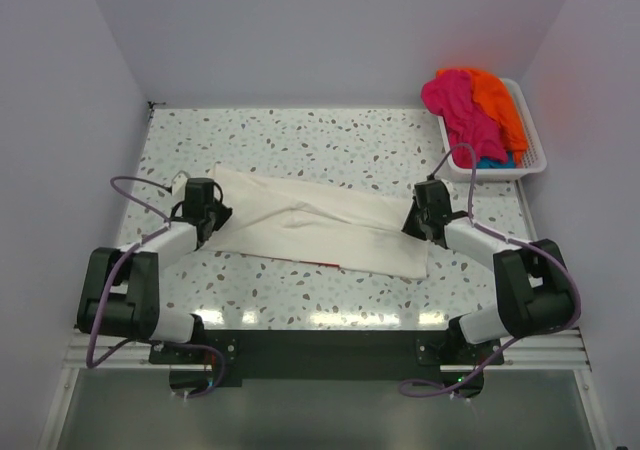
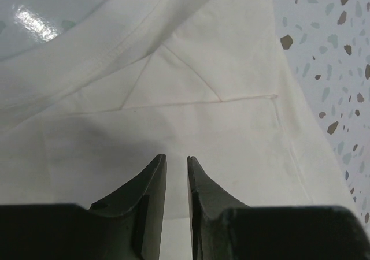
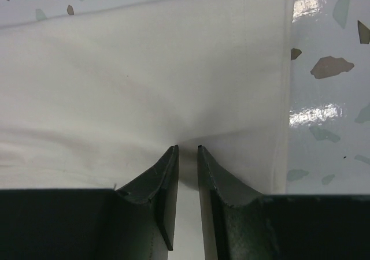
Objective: Fold and stack the t-shirts
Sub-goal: Fold the tshirt
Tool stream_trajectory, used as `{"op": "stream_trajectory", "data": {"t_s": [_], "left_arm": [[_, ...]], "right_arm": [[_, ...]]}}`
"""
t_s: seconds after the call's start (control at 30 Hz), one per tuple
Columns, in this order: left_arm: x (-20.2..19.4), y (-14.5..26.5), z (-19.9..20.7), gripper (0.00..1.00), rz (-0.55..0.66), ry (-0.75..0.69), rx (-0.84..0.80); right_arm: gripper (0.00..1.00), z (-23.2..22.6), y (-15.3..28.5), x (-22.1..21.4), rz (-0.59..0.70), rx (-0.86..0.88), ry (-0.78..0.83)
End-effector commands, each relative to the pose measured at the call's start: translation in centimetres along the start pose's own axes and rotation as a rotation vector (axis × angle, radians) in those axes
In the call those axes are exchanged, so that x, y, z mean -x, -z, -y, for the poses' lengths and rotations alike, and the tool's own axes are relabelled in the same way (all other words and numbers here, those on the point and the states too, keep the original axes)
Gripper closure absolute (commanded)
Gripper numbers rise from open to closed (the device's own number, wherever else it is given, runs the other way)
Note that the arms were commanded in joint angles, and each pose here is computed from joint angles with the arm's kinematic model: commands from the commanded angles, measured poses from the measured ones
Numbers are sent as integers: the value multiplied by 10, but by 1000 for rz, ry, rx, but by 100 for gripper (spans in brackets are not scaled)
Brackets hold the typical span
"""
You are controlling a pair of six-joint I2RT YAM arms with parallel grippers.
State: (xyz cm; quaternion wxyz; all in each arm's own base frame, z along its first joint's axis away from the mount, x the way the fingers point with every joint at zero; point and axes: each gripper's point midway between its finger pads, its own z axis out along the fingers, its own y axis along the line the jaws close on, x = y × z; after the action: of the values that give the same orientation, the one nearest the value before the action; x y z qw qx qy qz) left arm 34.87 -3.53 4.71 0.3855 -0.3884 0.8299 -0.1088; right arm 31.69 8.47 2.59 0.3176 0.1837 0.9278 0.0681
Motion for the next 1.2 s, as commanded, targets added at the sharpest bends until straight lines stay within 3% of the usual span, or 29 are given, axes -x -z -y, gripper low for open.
{"op": "stream_trajectory", "data": {"t_s": [0.0, 0.3, 0.6, 0.7, 0.93, 1.1, 1.17], "left_arm": [[-1, -13, -10, 75, -16, 52, 41], [9, -47, -16, 76, -48, 128, 111], [45, -95, 14, 80, -50, 66, 155], [64, -94, 34, 78, -17, 59, 110], [133, -58, 105, 58, 151, -69, -102], [133, -63, 161, 56, 112, -236, -167], [116, -84, 166, 58, 53, -284, -151]], "right_arm": [[77, -5, 1, 2, 14, 30, -22], [78, -10, 11, -8, -13, 82, -30], [79, -15, 15, -51, -93, 157, -48], [79, -23, 23, -68, -115, 188, -11], [76, -33, 54, -70, -56, 248, 64], [70, -41, 70, -34, 52, 241, 103], [70, -47, 70, -27, 59, 241, 130]]}}
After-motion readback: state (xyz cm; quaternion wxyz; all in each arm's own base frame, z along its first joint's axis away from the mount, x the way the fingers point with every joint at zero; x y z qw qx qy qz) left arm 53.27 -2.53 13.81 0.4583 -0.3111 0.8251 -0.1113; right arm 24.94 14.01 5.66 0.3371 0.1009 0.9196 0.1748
